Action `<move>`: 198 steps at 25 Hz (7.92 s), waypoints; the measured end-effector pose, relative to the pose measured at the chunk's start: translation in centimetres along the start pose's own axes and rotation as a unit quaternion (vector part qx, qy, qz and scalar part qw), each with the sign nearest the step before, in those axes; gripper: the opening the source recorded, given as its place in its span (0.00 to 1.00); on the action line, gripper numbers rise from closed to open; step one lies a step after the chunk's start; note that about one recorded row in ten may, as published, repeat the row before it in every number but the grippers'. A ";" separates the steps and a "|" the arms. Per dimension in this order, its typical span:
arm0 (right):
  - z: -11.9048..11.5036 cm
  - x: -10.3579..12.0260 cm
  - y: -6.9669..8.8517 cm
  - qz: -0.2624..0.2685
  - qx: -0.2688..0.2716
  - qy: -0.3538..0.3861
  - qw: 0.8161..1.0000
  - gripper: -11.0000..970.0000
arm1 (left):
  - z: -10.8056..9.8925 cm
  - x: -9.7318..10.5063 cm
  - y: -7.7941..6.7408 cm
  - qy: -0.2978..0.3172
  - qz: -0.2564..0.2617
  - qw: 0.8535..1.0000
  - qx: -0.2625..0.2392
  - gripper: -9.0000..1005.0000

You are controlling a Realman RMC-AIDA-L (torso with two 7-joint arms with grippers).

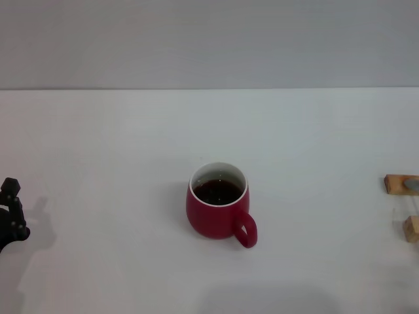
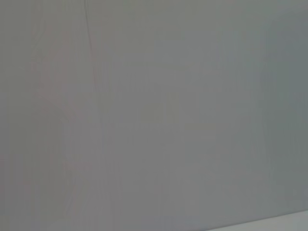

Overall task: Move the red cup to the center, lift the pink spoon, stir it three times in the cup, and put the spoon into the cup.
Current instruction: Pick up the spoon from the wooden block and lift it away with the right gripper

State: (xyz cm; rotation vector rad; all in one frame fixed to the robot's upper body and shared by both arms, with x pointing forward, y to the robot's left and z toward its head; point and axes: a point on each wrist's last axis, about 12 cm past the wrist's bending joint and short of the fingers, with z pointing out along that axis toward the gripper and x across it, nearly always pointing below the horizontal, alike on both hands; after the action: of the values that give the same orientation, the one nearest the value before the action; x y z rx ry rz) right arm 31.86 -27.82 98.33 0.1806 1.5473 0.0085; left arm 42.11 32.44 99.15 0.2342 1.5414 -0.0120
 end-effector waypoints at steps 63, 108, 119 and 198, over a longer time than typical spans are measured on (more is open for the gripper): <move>4.2 1.8 0.6 -0.013 -0.031 0.070 0.997 0.78 | 1.4 -0.4 0.0 -0.009 0.002 1.000 0.004 0.01; 4.2 2.1 0.7 0.005 -0.025 0.082 0.996 0.73 | 1.6 -0.3 0.2 -0.001 0.004 1.000 0.004 0.01; 4.2 2.1 0.9 0.003 -0.038 0.085 0.996 0.58 | 1.5 -0.2 0.1 0.000 0.005 1.000 0.005 0.01; 4.0 2.2 0.5 -0.008 -0.038 0.088 0.995 0.35 | 1.0 -0.2 0.1 -0.002 0.002 1.000 0.005 0.01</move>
State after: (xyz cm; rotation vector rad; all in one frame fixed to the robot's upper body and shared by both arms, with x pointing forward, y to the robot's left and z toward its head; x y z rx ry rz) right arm 35.98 -27.54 96.26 0.1095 1.7220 0.0734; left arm 43.06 32.31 99.37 0.2449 1.5367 -0.0174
